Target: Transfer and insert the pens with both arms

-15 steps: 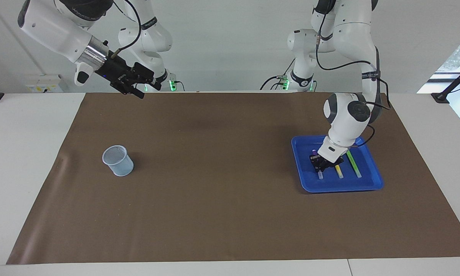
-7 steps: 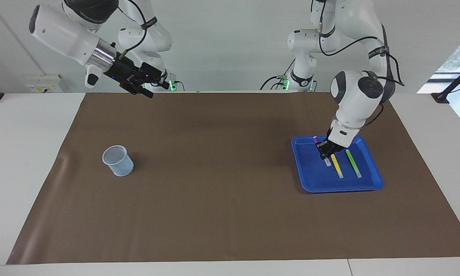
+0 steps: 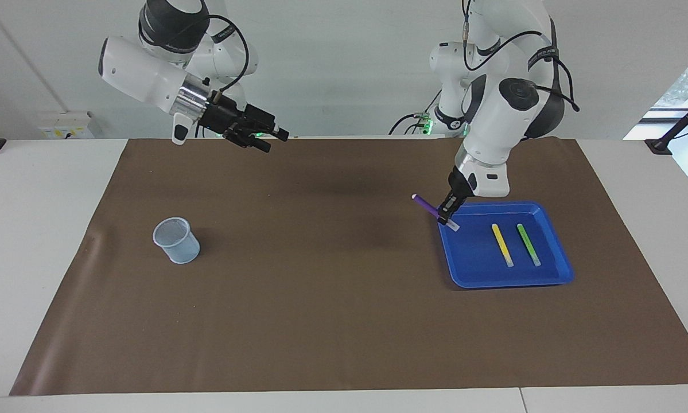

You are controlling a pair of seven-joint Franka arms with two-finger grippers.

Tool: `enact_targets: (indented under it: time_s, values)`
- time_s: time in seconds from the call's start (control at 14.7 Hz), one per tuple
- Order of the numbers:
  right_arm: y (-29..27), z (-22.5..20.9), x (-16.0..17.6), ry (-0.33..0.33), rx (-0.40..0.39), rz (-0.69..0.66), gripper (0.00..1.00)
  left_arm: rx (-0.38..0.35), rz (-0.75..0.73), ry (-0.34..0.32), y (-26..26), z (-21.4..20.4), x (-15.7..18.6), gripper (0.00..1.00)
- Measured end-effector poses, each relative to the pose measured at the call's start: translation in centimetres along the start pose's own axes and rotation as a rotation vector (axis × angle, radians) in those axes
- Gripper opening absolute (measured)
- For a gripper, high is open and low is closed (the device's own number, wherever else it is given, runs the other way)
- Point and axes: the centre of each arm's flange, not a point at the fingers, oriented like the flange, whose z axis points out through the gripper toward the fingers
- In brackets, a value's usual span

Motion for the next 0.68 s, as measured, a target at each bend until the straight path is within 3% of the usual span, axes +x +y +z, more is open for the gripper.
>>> enact_targets:
  time_s: [0.34, 0.68]
  values:
    - [1.0, 6.7, -0.2, 0.023, 0.031, 0.061, 1.0, -0.066, -0.176, -0.083, 3.6, -0.4, -8.6, 0.17]
    - [2.3, 9.1, 1.1, 0.011, 0.045, 0.11, 1.0, -0.121, -0.264, -0.16, 5.5, -0.4, -13.4, 0.17]
